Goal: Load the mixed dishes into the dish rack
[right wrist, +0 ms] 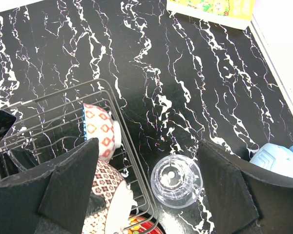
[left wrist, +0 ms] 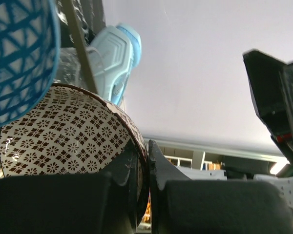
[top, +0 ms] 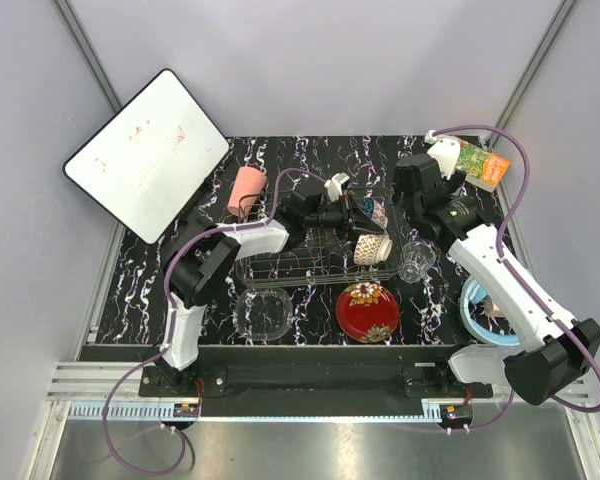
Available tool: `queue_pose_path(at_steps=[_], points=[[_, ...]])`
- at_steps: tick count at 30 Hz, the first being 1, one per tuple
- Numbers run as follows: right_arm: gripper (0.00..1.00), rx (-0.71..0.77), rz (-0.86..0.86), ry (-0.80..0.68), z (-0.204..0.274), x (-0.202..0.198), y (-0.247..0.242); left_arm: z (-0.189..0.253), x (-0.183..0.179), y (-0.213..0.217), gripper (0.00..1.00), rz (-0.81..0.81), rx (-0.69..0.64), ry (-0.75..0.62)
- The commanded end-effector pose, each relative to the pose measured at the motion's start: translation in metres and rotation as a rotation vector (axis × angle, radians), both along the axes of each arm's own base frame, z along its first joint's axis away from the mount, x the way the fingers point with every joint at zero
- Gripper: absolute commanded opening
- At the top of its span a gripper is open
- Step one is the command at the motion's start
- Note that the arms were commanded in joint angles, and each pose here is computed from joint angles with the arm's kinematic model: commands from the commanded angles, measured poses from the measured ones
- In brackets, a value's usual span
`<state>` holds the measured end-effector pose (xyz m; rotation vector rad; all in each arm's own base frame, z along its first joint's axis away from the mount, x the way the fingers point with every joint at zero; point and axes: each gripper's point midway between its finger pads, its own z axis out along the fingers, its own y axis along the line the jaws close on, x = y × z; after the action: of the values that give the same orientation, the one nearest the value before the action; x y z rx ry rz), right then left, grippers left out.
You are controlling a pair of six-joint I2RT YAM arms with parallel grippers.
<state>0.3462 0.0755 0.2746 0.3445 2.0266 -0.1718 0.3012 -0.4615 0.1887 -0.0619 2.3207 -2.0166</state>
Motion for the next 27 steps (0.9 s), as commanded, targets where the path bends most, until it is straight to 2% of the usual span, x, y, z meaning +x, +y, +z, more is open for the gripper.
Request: queue_pose_path(at_steps=[1,9,20,27], points=[[0.89,0.043,-0.002,-0.048,0.017,-0.001,0.0,-0.002,0.008,0.002,0.0,0.045,-0.003,-0.008],[0.88,0.056,0.009,-0.03,0.009,0.0,0.005,-0.016,0.009,0.007,0.0,0.092,0.008,0.055],[0.86,0.091,0.043,-0.002,-0.005,0.0,0.015,0.041,0.011,-0.003,0.0,0.072,-0.146,0.075],[0.86,0.106,0.057,0.002,-0.007,0.001,0.018,0.035,0.01,0.002,0.0,0.108,-0.132,0.117]])
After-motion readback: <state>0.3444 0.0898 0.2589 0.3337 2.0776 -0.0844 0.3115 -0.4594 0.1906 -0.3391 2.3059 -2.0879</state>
